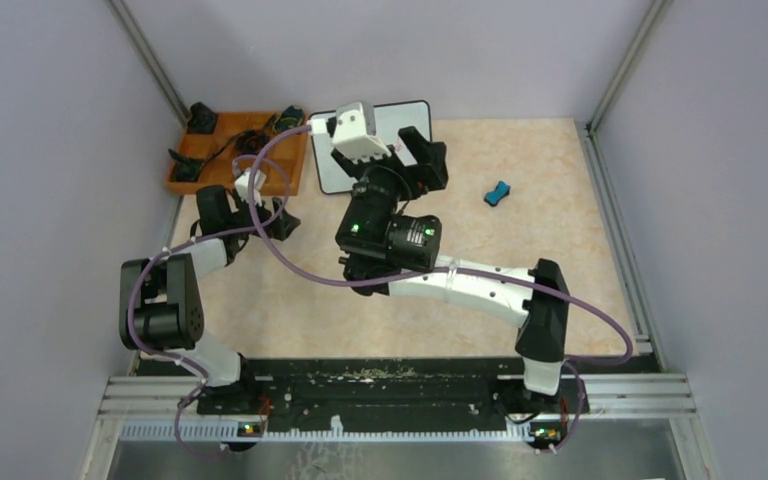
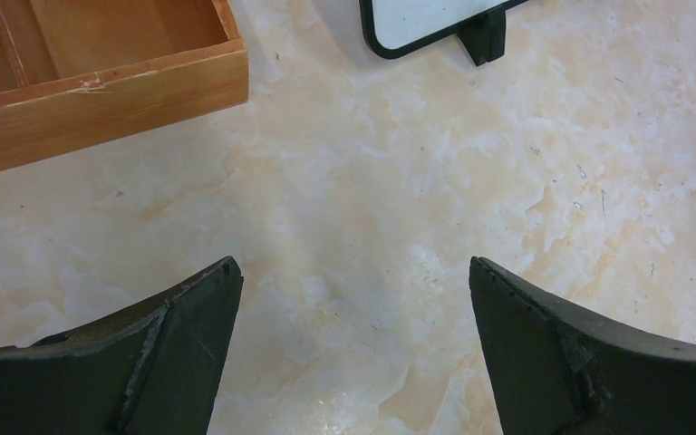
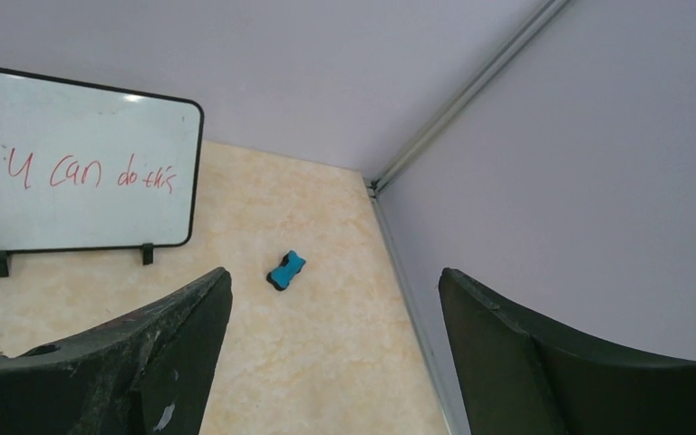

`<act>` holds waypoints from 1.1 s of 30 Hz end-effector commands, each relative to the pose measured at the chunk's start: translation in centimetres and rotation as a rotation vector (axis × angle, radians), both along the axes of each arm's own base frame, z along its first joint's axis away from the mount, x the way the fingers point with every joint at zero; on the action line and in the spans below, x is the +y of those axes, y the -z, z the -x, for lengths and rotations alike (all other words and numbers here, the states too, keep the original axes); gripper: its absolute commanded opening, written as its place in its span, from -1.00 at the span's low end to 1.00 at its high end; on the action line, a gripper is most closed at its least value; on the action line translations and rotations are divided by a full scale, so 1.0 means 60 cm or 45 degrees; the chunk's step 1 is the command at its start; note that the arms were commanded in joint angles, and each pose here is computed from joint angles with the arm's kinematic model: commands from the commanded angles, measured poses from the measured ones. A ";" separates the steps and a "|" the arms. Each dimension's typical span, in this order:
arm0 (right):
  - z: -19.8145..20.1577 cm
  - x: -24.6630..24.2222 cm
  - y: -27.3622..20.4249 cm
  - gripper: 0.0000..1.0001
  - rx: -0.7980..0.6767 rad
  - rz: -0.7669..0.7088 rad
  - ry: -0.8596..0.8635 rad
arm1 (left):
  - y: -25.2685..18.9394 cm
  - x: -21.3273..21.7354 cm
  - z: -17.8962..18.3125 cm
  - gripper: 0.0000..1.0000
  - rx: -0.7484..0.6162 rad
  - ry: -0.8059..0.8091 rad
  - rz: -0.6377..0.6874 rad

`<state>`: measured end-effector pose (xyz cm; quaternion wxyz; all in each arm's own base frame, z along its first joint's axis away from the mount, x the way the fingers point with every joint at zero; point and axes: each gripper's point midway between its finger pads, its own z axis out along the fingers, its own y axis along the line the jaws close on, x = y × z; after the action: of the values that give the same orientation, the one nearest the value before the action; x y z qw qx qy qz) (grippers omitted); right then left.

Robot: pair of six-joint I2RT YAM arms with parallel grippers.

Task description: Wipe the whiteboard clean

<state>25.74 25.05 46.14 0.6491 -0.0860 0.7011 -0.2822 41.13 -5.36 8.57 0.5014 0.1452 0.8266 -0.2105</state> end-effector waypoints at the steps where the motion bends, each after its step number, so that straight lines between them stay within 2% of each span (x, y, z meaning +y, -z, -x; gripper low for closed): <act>1: -0.008 -0.017 0.038 0.69 0.177 -0.167 0.038 | -0.011 -0.009 0.000 0.99 -0.025 0.048 0.006; 4: -0.050 -0.064 0.045 0.70 0.185 -0.129 0.188 | -0.013 -0.010 0.001 0.99 -0.025 0.052 0.012; 9: -0.133 -0.224 0.062 0.70 0.152 -0.169 0.600 | -0.013 -0.014 0.004 0.99 -0.020 0.063 0.025; 13: -0.184 -0.290 0.073 0.68 0.144 -0.165 0.829 | -0.014 -0.016 0.004 0.99 -0.019 0.070 0.031; 23: -0.292 -0.353 0.131 0.71 0.151 -0.160 1.051 | -0.021 -0.012 0.006 0.99 -0.042 0.062 0.009; 28: -0.317 -0.372 0.144 0.70 0.155 -0.148 1.119 | -0.016 -0.009 0.003 0.99 -0.035 0.048 0.005; 33: -0.317 -0.365 0.185 0.70 0.214 -0.091 1.074 | -0.008 -0.012 0.002 0.99 -0.008 0.061 0.022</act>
<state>46.23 1.78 38.12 0.4450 0.1758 0.6842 -0.5504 40.80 -5.87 8.63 0.4979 0.1539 0.8235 -0.2243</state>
